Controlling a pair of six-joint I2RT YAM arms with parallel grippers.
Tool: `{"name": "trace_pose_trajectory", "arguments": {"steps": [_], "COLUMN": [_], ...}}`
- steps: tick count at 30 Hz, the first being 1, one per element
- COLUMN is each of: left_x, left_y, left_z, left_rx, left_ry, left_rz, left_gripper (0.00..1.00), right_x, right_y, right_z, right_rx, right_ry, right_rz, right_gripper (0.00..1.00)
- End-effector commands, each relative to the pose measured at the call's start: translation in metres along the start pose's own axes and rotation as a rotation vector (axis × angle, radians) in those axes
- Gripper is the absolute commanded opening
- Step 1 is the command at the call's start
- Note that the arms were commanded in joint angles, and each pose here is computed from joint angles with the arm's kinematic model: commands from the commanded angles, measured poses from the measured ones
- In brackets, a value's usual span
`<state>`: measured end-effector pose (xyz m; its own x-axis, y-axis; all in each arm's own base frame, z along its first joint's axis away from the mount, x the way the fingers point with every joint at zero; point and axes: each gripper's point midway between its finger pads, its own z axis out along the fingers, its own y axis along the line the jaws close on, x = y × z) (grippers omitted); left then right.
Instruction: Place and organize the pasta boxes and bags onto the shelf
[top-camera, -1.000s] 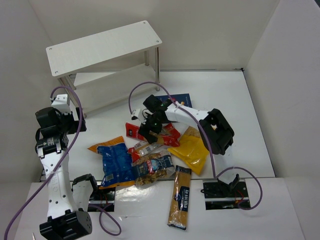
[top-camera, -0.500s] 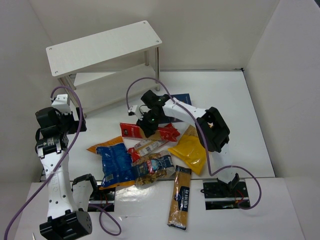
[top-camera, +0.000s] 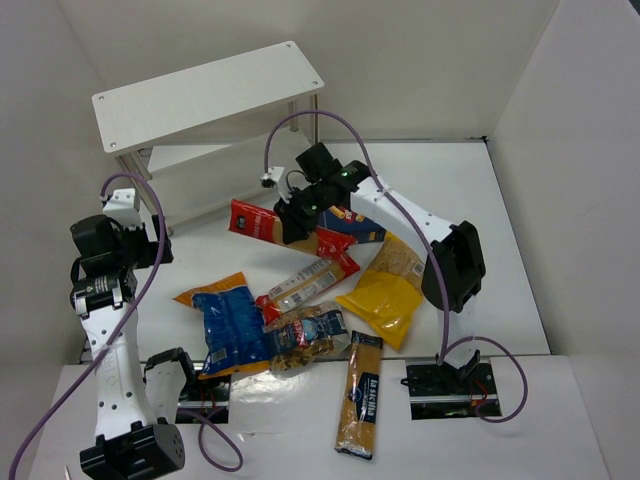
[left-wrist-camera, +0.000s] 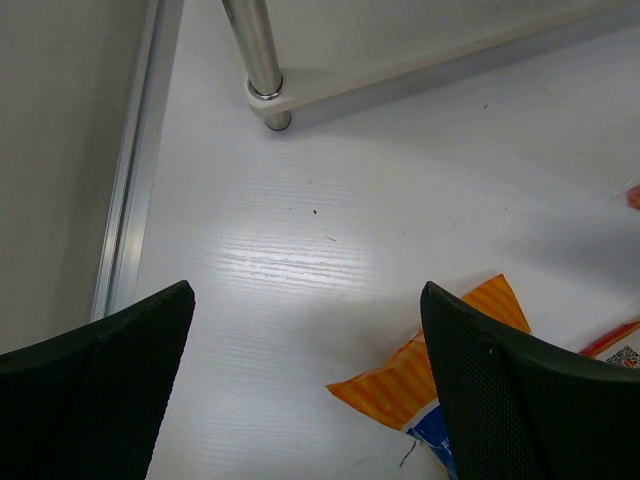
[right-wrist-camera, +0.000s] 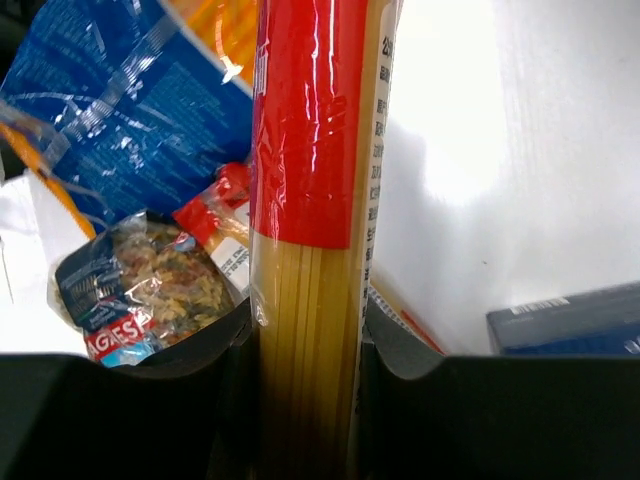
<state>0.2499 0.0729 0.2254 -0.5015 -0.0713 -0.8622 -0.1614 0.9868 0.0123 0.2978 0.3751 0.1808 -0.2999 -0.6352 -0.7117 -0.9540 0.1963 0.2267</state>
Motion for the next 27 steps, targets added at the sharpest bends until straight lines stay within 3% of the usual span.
{"name": "trace_pose_trajectory", "arguments": {"steps": [1,8,13,17,22,25,27], "left_x": [-0.01,-0.011,-0.011,-0.011,-0.012,-0.012,-0.015], "left_y": [0.001,0.002,0.002,0.004,-0.001,-0.016,-0.041], "left_z": [-0.004,-0.006,-0.006,-0.006,-0.006,-0.008,-0.014], "left_rx": [0.0,-0.01,-0.01,-0.019,0.014,0.104,0.25], "left_ry": [-0.04,-0.048,-0.048,-0.047,-0.052,-0.055,-0.084], "left_rz": [0.023,0.025,0.025,0.015,0.035,0.082,0.125], "left_gripper": [0.99,0.99,0.99,0.99,0.99,0.99,0.99], "right_x": [-0.063,-0.088,-0.108,-0.109,-0.114,-0.109,-0.099], "right_y": [-0.011,-0.072,-0.096,-0.099,-0.072,-0.043,-0.031], "right_z": [-0.047,-0.061,-0.073,-0.071,-0.072,-0.075,-0.076], "right_rx": [0.083,0.345,0.441,0.439,0.316,0.194,0.143], "right_ry": [-0.195,-0.282,-0.317,-0.296,-0.305,-0.282,-0.247], "right_rz": [-0.035,0.078,0.112,0.113,0.097,0.054,0.038], "right_gripper": [0.0,0.0,0.0,0.0,0.0,0.0,0.0]}}
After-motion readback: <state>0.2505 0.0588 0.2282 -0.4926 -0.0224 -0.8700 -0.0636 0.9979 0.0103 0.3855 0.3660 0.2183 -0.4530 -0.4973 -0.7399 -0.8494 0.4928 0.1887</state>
